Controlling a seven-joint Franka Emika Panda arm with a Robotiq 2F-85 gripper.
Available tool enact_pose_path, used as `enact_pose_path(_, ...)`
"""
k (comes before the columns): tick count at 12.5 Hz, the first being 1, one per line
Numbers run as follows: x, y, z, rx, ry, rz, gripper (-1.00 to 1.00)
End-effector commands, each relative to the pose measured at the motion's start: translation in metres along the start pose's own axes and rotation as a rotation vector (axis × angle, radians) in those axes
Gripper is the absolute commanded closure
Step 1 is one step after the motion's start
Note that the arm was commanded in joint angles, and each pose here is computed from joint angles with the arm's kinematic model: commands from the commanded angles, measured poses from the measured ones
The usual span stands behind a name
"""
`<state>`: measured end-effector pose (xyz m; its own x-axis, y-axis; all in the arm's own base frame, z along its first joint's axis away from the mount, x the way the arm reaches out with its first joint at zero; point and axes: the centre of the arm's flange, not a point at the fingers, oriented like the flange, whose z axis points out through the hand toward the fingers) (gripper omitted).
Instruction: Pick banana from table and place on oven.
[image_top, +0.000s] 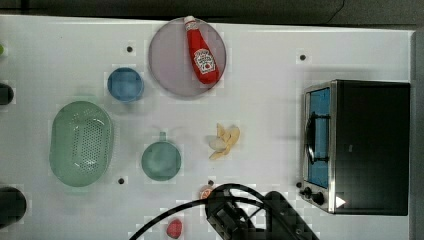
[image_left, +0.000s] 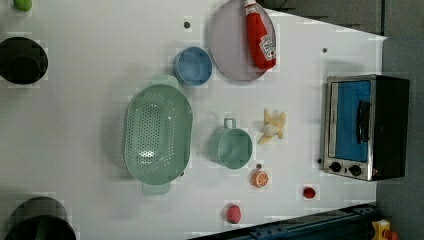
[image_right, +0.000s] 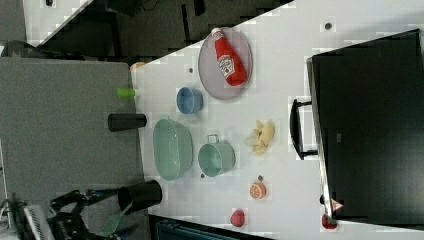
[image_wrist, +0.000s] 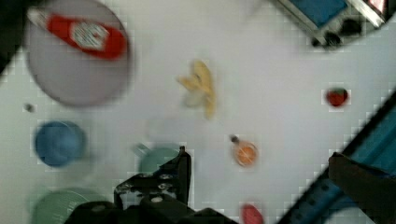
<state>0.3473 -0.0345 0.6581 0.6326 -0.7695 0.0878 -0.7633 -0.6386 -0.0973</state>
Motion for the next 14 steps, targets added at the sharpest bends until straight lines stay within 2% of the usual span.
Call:
enact_pose_path(1, 0.014, -0.033, 0.086, -0.129, -0.105, 0.020, -1.00)
enact_pose_path(3, 0.023, -0.044, 0.134, -0.143, -0.115, 0.018, -1.00)
enact_pose_path(8, 0.045, -0.072, 0.263, -0.128, -0.095, 0.013, -1.00)
enact_pose_path(14, 0.051, -0.075, 0.405, -0.127, -0.087, 0.013, -1.00)
